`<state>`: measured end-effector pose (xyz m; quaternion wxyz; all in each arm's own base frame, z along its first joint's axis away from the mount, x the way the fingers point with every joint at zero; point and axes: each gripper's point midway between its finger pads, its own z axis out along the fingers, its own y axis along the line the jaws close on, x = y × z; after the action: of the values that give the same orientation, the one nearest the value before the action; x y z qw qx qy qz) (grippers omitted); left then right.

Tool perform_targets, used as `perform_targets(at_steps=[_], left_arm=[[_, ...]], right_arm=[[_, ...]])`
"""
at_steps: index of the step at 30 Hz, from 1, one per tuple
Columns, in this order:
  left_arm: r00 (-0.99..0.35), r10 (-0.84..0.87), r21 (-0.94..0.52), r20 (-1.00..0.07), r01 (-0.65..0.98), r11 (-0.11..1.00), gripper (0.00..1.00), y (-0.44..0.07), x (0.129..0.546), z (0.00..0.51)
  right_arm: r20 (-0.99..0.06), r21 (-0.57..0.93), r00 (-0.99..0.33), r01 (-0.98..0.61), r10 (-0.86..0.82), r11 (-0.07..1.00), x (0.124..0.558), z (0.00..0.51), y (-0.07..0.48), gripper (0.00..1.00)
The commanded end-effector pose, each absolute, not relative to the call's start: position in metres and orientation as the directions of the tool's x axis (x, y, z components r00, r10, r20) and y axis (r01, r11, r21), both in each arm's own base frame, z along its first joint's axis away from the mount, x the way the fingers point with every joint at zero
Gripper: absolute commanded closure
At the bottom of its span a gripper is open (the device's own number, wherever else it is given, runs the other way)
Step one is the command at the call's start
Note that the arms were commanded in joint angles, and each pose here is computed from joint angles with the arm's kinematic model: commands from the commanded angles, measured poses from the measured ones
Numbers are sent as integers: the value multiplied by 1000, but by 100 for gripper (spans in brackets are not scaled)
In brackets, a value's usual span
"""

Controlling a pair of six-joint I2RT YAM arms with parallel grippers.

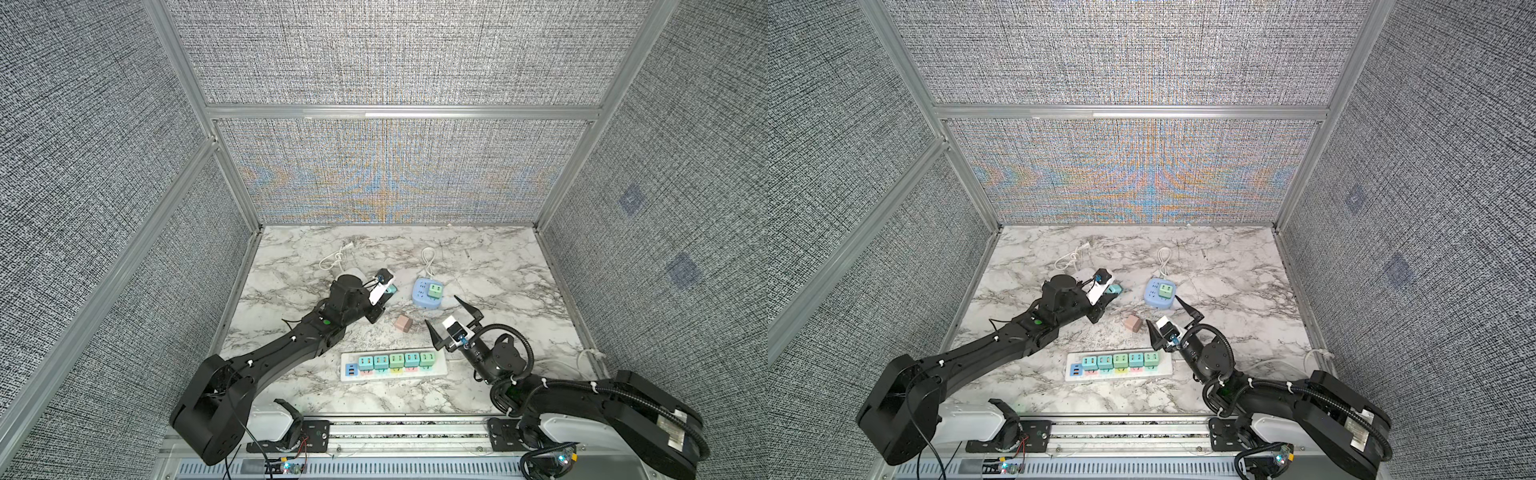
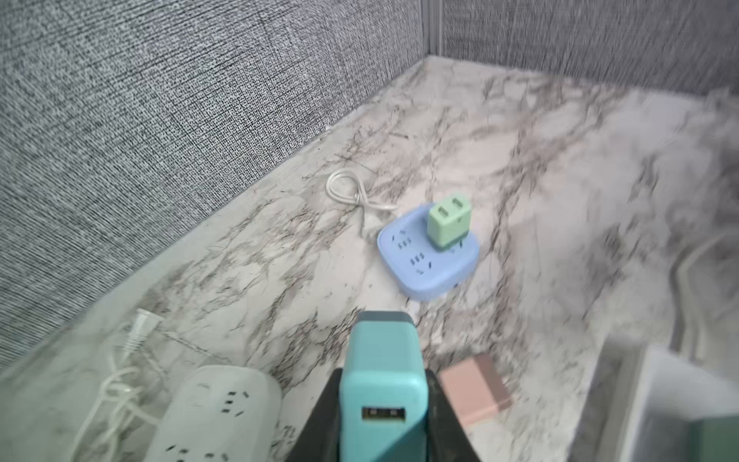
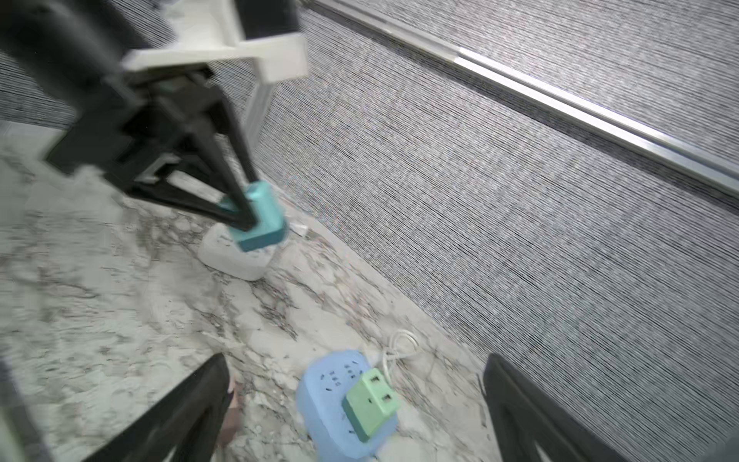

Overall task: Insert the plug
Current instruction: 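Open the right gripper and draw it back while the left gripper lifts the charger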

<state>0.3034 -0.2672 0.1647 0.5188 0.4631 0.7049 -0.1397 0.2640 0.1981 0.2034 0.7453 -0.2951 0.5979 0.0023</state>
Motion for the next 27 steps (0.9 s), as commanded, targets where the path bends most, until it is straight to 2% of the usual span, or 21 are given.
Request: perform_targets(at_steps=[1, 4, 8, 14, 18, 21, 27], left_arm=[[271, 573, 550, -774, 737, 394, 100, -276, 307, 187], [275, 629, 593, -728, 713, 375, 100, -274, 318, 185], [269, 706, 606, -655, 745, 278, 100, -280, 328, 171], [284, 739, 595, -612, 780, 193, 100, -293, 338, 158], [288, 766, 570, -574, 813, 122, 100, -300, 344, 144], [281, 785, 549, -553, 831, 89, 100, -304, 350, 137], [278, 805, 514, -523, 857, 38, 100, -310, 356, 128]], right_arm=[[-938, -323, 191, -175, -290, 930, 287, 208, 153, 1], [-977, -204, 95, -133, -193, 970, 308, 199, 127, 1], [-998, -43, -29, -127, -47, 991, 328, 182, 103, 1], [-986, 138, -95, -30, 134, 990, 342, 162, 63, 1], [-964, 226, -145, -11, 223, 974, 355, 146, 53, 1], [-954, 267, -131, 31, 269, 963, 358, 136, 40, 0], [-950, 283, -128, 39, 285, 958, 359, 133, 37, 1]])
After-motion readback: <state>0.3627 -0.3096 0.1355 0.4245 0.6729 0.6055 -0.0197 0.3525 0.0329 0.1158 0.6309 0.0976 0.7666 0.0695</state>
